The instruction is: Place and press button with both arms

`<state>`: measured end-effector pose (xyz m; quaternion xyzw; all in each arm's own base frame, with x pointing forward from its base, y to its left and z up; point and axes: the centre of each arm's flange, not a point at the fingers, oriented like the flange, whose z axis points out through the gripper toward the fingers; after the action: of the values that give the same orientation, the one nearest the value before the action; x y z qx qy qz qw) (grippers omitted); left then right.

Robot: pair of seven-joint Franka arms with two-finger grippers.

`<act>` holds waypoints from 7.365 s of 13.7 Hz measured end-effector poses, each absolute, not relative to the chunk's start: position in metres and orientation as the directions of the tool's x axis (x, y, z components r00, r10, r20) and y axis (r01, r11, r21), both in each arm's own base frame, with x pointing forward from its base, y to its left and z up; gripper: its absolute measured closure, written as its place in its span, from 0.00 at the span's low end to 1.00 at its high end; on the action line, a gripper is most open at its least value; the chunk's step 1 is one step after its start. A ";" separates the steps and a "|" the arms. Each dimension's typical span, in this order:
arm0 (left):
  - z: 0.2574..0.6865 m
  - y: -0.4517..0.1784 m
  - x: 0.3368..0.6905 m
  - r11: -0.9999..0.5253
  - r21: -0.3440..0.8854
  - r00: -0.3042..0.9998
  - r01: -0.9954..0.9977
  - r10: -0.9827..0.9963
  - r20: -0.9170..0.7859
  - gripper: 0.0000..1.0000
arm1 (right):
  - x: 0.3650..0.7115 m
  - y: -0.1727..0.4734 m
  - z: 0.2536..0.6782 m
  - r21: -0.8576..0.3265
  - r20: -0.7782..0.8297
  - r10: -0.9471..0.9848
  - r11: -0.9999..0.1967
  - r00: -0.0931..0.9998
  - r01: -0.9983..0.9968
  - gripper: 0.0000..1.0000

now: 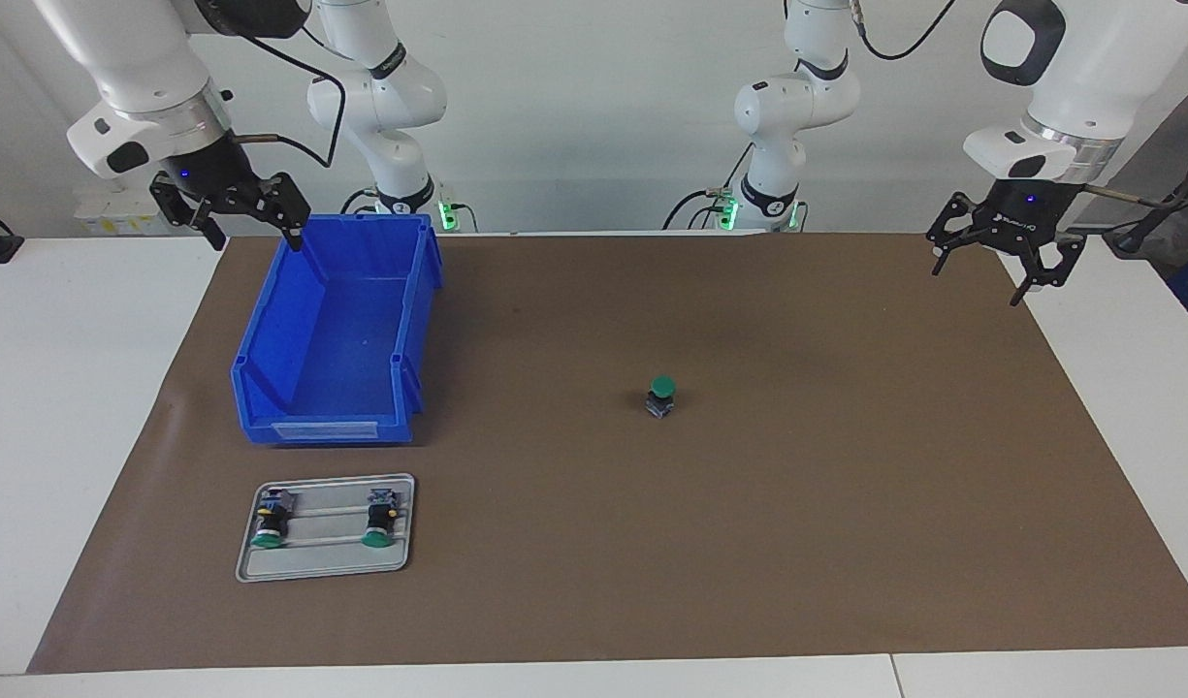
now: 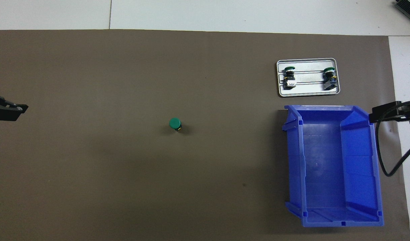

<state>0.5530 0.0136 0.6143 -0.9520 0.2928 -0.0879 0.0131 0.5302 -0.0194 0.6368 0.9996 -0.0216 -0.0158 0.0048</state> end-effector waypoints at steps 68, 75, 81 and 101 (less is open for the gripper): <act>0.340 -0.320 0.557 -0.990 0.118 0.996 -0.084 -0.082 0.024 0.99 | 0.530 -0.019 0.637 0.010 -0.031 -0.043 -0.999 0.999 -0.043 0.00; 0.385 -0.308 0.596 -0.991 0.123 0.999 -0.048 -0.045 0.030 0.99 | 0.530 -0.019 0.637 0.010 -0.031 -0.043 -0.999 0.999 -0.043 0.00; 0.380 -0.319 0.576 -0.995 0.066 0.990 -0.075 -0.082 -0.118 0.99 | 0.530 -0.019 0.637 0.010 -0.031 -0.043 -0.999 0.999 -0.043 0.00; 0.367 -0.336 0.548 -0.994 0.096 0.996 -0.045 -0.052 -0.070 0.99 | 0.530 -0.019 0.637 0.010 -0.031 -0.043 -0.999 0.999 -0.043 0.00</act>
<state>0.5485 -0.3364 0.3674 -0.9979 0.0243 0.0361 -0.0472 0.5302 -0.0194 0.6368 0.9996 -0.0216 -0.0158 0.0048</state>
